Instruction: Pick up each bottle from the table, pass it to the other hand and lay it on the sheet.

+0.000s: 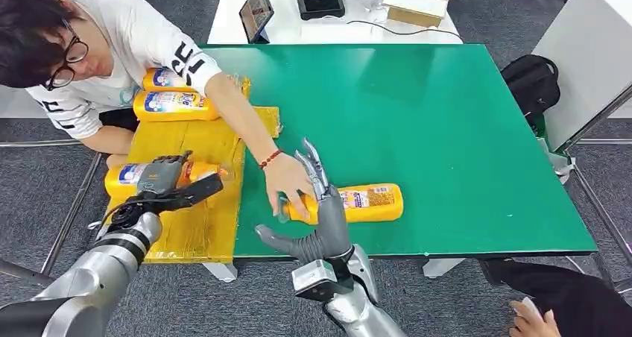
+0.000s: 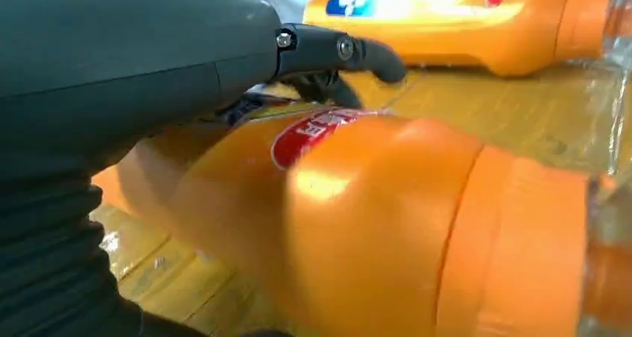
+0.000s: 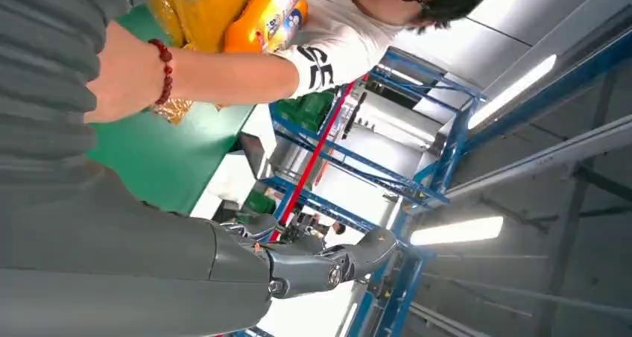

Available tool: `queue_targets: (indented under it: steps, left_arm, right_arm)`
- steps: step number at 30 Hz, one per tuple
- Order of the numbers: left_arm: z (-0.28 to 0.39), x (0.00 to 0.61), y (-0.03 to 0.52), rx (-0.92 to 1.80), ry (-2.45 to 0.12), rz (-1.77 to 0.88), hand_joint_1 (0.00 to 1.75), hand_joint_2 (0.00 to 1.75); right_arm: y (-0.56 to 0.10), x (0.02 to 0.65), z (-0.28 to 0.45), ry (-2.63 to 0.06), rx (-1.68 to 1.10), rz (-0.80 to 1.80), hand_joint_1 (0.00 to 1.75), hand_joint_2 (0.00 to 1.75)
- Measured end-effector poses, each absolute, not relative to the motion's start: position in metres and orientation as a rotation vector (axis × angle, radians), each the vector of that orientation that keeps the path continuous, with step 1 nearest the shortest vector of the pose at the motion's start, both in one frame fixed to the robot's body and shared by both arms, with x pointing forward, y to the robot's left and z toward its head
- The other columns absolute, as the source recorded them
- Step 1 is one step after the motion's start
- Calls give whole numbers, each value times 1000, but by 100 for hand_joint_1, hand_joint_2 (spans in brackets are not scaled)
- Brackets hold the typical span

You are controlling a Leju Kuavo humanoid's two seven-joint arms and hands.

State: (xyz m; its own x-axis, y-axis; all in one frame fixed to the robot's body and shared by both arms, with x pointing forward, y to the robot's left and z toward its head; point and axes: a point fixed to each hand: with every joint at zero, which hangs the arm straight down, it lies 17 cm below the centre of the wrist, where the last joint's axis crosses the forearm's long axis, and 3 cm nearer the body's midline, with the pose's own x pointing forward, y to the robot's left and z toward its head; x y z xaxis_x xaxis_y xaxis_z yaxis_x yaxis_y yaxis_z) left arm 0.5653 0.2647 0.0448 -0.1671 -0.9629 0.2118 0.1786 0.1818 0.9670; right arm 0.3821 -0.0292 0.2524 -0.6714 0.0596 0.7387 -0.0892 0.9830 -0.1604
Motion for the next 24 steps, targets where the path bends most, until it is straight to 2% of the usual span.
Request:
queue_targets:
  steps: [12, 24]
  left_arm:
    - [44, 564, 256, 669, -1345, -1140, 0, 0]
    - [94, 561, 203, 46, -1619, -608, 0, 0]
  right_arm:
    - [-28, 383, 248, -2282, 26, 244, 0, 175]
    - [-27, 389, 232, -2238, 36, 274, 0, 175]
